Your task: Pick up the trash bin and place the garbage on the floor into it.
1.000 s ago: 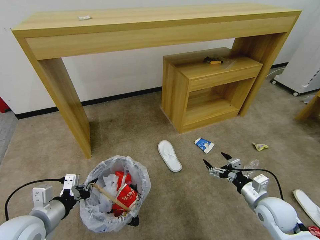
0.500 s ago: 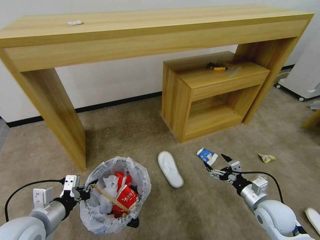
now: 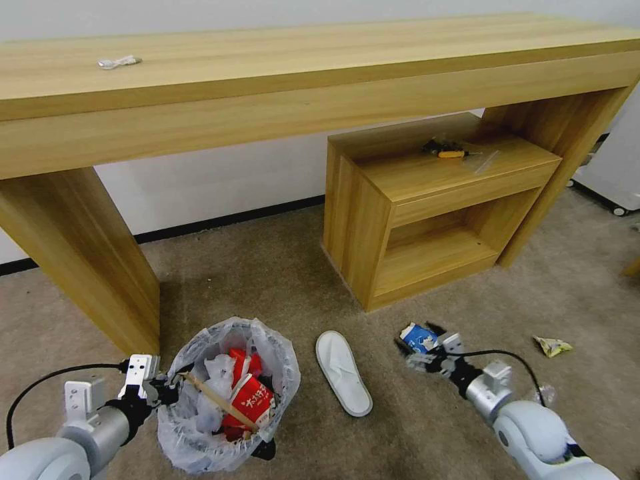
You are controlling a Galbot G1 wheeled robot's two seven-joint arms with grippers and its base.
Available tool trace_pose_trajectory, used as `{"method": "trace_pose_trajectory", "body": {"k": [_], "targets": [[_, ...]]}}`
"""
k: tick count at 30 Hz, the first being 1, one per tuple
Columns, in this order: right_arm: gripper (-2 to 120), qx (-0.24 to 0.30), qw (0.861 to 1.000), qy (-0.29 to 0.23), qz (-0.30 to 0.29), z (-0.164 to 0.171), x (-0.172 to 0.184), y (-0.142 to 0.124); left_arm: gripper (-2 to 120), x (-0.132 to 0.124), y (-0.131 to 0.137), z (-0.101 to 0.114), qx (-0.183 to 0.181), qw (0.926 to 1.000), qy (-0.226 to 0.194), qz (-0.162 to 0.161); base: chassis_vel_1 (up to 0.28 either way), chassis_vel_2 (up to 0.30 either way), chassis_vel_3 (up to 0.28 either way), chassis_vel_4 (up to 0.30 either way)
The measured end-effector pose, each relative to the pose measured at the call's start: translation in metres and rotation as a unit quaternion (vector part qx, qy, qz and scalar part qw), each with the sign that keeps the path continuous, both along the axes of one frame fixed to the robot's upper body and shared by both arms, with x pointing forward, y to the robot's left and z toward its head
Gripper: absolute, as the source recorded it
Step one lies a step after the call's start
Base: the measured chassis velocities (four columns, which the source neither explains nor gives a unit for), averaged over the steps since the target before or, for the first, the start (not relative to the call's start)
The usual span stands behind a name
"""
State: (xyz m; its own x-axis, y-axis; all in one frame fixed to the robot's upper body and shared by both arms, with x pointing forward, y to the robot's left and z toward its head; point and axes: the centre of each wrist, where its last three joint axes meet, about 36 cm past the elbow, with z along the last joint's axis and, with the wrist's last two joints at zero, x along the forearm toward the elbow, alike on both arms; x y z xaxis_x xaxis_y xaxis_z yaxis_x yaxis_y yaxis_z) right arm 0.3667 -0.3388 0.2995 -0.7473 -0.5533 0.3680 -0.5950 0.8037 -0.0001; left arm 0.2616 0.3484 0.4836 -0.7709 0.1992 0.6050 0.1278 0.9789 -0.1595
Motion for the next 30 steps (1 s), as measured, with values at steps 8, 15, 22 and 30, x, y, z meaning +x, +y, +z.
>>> {"method": "trace_pose_trajectory", "body": {"k": [8, 15, 22, 30], "targets": [[100, -0.034, 0.999, 0.020, 0.028, -0.025, 0.023, 0.005, 0, -0.001, 0.000, -0.001, 0.002, 1.0000, 0.003, 0.000, 0.000, 0.000, 0.000, 0.000], [100, -0.031, 0.998, 0.033, 0.050, -0.048, 0.043, 0.021, 0, -0.002, -0.002, -0.002, 0.004, 1.0000, 0.006, -0.001, 0.000, 0.000, 0.000, 0.000], [100, -0.018, 0.996, 0.056, 0.067, -0.076, 0.058, 0.061, 0, -0.004, -0.005, -0.005, 0.006, 0.9999, 0.012, -0.001, 0.000, 0.000, 0.000, 0.000], [87, -0.016, 0.994, 0.080, 0.075, -0.101, 0.082, 0.087, 0, -0.005, -0.005, -0.002, 0.009, 0.9999, 0.011, -0.005, 0.000, 0.000, 0.000, 0.000]]}}
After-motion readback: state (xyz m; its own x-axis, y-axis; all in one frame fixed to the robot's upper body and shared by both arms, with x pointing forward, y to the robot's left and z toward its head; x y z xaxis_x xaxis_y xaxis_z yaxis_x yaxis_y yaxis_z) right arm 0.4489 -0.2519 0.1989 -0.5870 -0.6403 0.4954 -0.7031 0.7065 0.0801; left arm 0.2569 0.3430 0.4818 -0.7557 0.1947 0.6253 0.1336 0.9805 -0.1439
